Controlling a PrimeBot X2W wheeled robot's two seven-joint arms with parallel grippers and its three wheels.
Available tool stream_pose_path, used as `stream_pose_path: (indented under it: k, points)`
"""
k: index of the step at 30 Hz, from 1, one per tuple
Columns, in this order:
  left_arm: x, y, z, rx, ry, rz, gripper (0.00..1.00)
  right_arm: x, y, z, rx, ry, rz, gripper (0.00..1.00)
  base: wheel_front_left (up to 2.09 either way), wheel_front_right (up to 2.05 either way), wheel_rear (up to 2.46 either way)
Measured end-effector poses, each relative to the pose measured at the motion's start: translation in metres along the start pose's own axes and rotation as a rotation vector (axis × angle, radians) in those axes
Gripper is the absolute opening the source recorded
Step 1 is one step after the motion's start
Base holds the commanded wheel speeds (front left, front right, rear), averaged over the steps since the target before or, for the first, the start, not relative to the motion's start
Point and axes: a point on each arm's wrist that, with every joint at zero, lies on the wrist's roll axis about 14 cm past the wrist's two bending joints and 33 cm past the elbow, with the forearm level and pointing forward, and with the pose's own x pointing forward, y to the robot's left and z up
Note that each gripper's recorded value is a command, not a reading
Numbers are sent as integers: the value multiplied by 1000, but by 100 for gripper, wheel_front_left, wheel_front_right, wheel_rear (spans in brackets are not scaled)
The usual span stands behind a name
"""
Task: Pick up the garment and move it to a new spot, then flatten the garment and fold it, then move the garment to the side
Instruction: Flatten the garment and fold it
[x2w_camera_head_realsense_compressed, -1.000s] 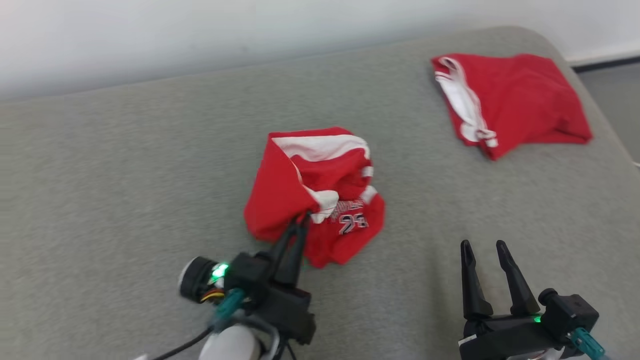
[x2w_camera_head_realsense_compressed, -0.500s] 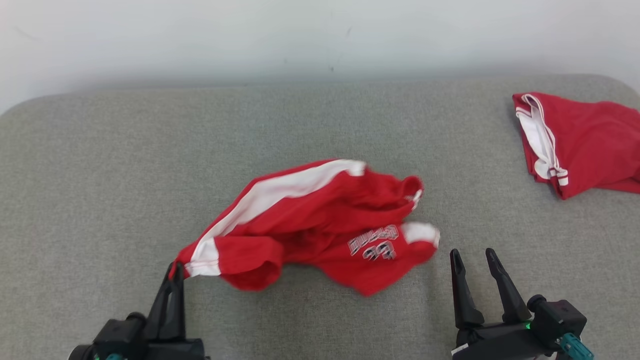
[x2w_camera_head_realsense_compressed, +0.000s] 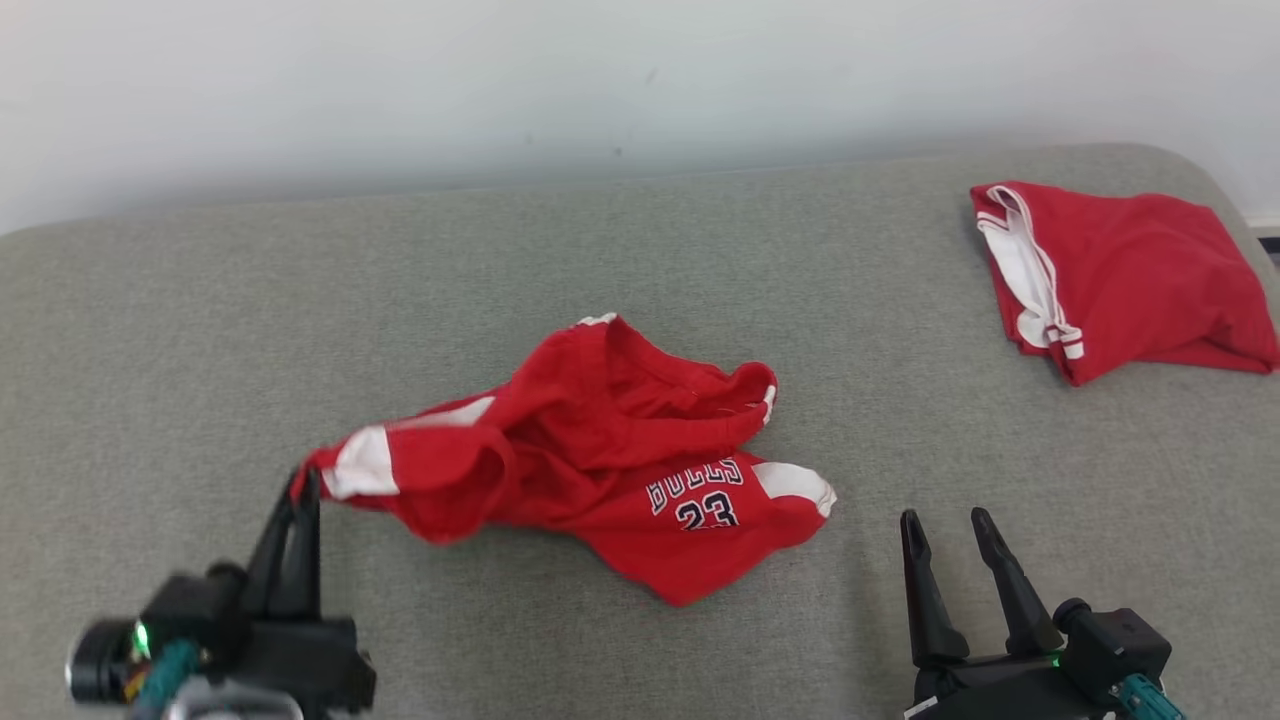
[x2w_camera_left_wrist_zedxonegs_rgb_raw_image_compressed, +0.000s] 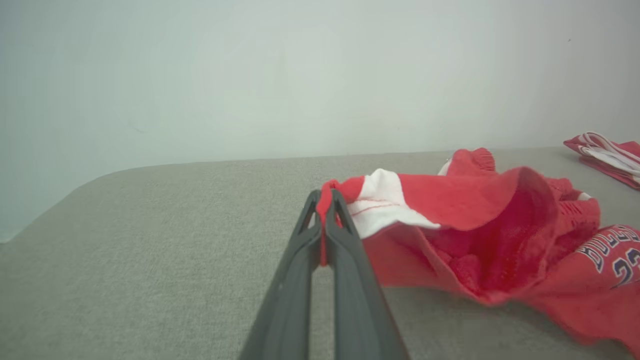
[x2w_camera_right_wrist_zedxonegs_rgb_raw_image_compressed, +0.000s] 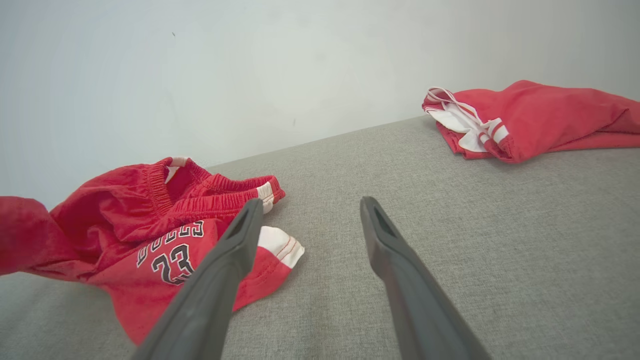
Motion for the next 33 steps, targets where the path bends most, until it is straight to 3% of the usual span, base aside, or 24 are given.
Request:
stream_pose_path:
  k: [11,16,17,18,19,26,33]
  points:
    - [82,-2,62,159,-135,-122,0,-5,-21,6,-10,-14,-64,100,0,0,0]
    - [115,-4,71,181,-141,-143,0,-7,-32,6,-8,-14,-98,100,0,0,0]
    - [119,-5,67,180,-128,-146,8,-7,-33,5,-8,-9,-103,100,0,0,0]
    - [123,-5,61,183,-109,-149,85,-8,-35,3,-8,-5,-109,100,0,0,0]
    - [126,-5,55,184,-91,-151,100,-9,-37,2,-7,-1,-115,100,0,0,0]
    - [123,-2,38,149,-47,-133,100,-10,-43,0,-4,4,-135,100,0,0,0]
    - [91,25,39,108,-67,-33,100,-1,-29,0,4,0,-89,100,0,0,0]
